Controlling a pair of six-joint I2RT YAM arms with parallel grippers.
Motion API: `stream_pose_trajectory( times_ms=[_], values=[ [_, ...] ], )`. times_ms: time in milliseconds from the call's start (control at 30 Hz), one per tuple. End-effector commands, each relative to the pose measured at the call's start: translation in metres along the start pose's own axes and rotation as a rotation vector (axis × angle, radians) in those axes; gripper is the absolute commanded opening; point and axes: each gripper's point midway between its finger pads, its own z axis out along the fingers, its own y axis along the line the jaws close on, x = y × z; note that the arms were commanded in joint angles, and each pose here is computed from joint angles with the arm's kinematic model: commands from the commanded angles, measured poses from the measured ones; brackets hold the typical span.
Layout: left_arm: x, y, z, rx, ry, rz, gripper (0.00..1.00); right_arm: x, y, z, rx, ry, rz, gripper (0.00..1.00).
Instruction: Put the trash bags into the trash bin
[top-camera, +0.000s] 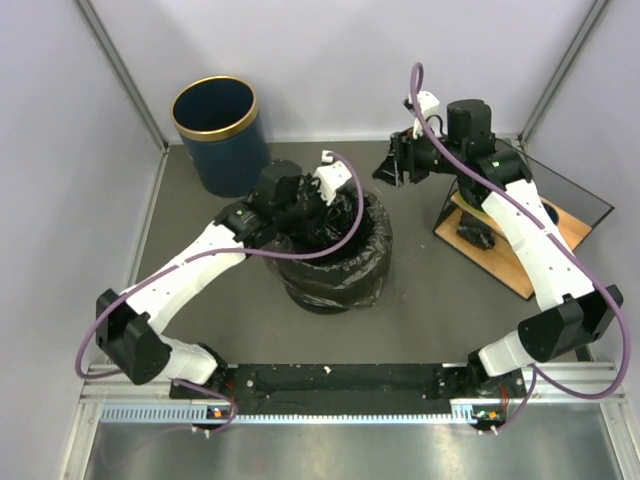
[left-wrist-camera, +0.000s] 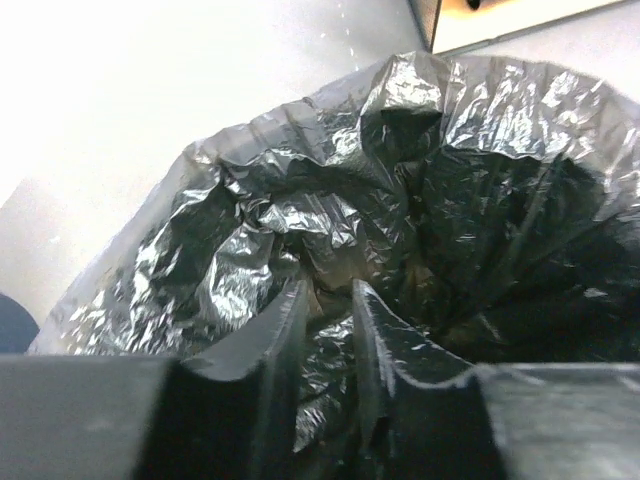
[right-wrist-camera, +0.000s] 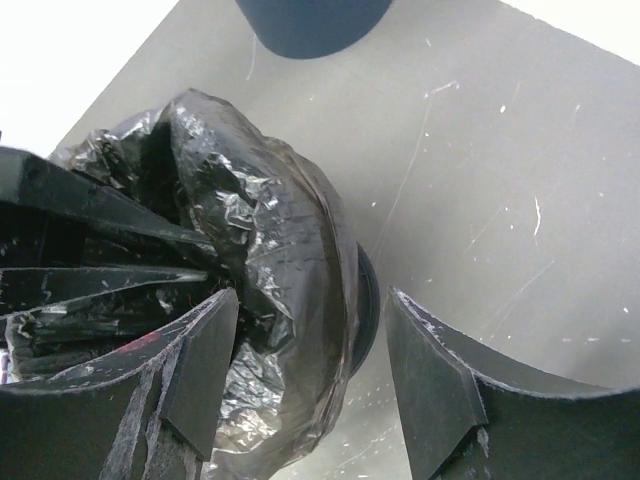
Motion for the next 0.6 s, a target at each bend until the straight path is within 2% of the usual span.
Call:
stream_pose_trajectory(
  times_ms=[0,167,200,267,433,567],
  values=[
    [0.002,0.015,0.015,-0.047,0.023,0.161,0.28,-0.020,-0.002,-0.018,0.000,-0.084,0.005,0.62],
    [0.031,0.022,0.037,-0.039,0.052,0.254,0.15,-0.012,-0.010,-0.018,0.026,-0.071,0.027,0.62],
    [0.046,0.018,0.042,-0.018,0.068,0.257,0.15,-0.012,-0.008,-0.019,0.018,-0.073,0.024,0.63],
    [0.049,0.015,0.050,0.000,0.032,0.285,0.14,-0.004,-0.010,-0.016,0.016,-0.058,0.018,0.63],
    [0.095,0.016,0.072,0.013,0.120,0.314,0.11,0.001,-0.004,-0.021,-0.009,-0.057,0.003,0.68],
    [0.124,0.013,0.076,0.074,0.215,0.279,0.07,0.002,0.002,-0.025,-0.035,-0.060,0.015,0.70]
  ],
)
